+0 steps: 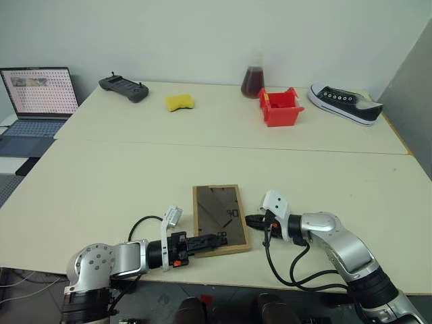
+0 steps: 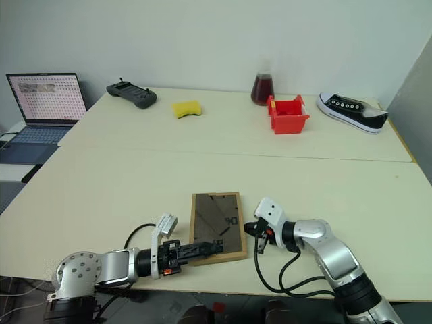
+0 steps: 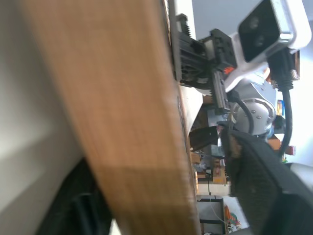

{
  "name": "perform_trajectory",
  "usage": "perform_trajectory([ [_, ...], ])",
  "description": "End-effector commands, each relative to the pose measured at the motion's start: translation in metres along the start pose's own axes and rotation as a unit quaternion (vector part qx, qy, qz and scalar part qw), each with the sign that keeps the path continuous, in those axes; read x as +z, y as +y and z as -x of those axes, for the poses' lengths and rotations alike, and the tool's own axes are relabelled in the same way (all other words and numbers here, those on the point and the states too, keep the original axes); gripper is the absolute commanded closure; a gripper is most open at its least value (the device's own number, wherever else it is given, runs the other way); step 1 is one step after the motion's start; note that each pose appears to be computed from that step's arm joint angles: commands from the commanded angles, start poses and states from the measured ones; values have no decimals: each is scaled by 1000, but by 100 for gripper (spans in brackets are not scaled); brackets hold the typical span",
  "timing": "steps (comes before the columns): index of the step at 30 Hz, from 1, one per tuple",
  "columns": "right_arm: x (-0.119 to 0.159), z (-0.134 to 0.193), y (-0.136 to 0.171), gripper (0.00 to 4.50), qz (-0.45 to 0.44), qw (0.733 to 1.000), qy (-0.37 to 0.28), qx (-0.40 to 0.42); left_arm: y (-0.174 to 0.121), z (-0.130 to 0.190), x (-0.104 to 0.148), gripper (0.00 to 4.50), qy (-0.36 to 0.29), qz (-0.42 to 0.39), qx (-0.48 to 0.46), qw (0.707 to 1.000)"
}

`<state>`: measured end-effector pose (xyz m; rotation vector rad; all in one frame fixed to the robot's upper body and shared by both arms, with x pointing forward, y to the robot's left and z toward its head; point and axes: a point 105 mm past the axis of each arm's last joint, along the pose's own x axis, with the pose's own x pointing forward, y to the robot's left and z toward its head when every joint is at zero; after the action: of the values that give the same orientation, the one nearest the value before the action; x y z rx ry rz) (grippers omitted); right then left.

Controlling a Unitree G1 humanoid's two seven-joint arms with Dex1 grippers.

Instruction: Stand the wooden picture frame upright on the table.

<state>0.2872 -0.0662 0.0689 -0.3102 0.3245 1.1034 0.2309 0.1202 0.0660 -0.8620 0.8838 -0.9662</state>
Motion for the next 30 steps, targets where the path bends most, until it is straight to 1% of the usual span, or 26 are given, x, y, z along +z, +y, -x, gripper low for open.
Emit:
perform_trajectory([
  [1, 1, 8, -11, 450, 8, 1000, -5, -28, 4, 3, 7, 220, -6, -10, 19, 1000],
  [2, 2, 10, -14, 450, 9, 999, -6, -33, 2, 2, 9, 236, -6, -14, 16, 1000],
  [4, 9, 18, -26, 450, 23, 998, -12, -55, -4, -1, 13, 282, -11, -22, 7, 1000],
  [6, 21, 32, -48, 450, 30, 994, -25, -99, -8, -4, 19, 313, -19, -29, 2, 999],
  [8, 38, 48, -67, 450, 21, 990, -43, -132, -11, -6, 27, 321, -29, -36, 1, 999],
  [10, 64, 59, -75, 412, -5, 988, -80, -135, -16, -9, 33, 322, -33, -47, 1, 998],
  [11, 76, 62, -75, 404, -14, 987, -94, -129, -20, -9, 36, 322, -35, -56, -6, 998],
  [12, 87, 65, -74, 383, -22, 987, -108, -118, -26, -9, 40, 322, -38, -70, -13, 997],
  [14, 118, 67, -64, 332, -50, 985, -151, -61, -47, -9, 55, 322, -43, -137, -28, 989],
  [16, 138, 67, -58, 275, -70, 982, -176, -21, -61, -10, 70, 322, -52, -191, -34, 980],
  [17, 144, 66, -59, 249, -78, 980, -183, -12, -67, -10, 78, 322, -59, -210, -39, 975],
  [18, 149, 65, -60, 234, -84, 979, -188, -5, -73, -10, 84, 322, -63, -231, -43, 970],
  [19, 153, 63, -60, 199, -85, 978, -191, 3, -80, -9, 91, 322, -70, -248, -50, 965],
  [20, 156, 62, -61, 185, -86, 978, -192, 8, -84, -9, 95, 322, -74, -260, -54, 961],
  [21, 159, 61, -61, 159, -83, 978, -191, 15, -88, -9, 100, 322, -78, -272, -57, 957],
  [22, 161, 60, -61, 135, -80, 978, -190, 20, -91, -8, 103, 322, -81, -279, -59, 955],
  [23, 164, 58, -62, 121, -76, 979, -191, 20, -93, -8, 104, 322, -79, -290, -59, 952],
  [24, 167, 55, -64, 85, -70, 979, -190, 20, -95, -8, 105, 322, -77, -299, -59, 949],
  [26, 173, 48, -64, 36, -61, 980, -191, 18, -95, -7, 107, 322, -73, -313, -56, 945],
  [27, 176, 45, -59, 15, -47, 980, -190, 34, -94, -6, 109, 322, -80, -309, -56, 946],
  [30, 181, 36, -47, 15, -28, 979, -193, 64, -90, -6, 109, 322, -80, -300, -58, 949],
])
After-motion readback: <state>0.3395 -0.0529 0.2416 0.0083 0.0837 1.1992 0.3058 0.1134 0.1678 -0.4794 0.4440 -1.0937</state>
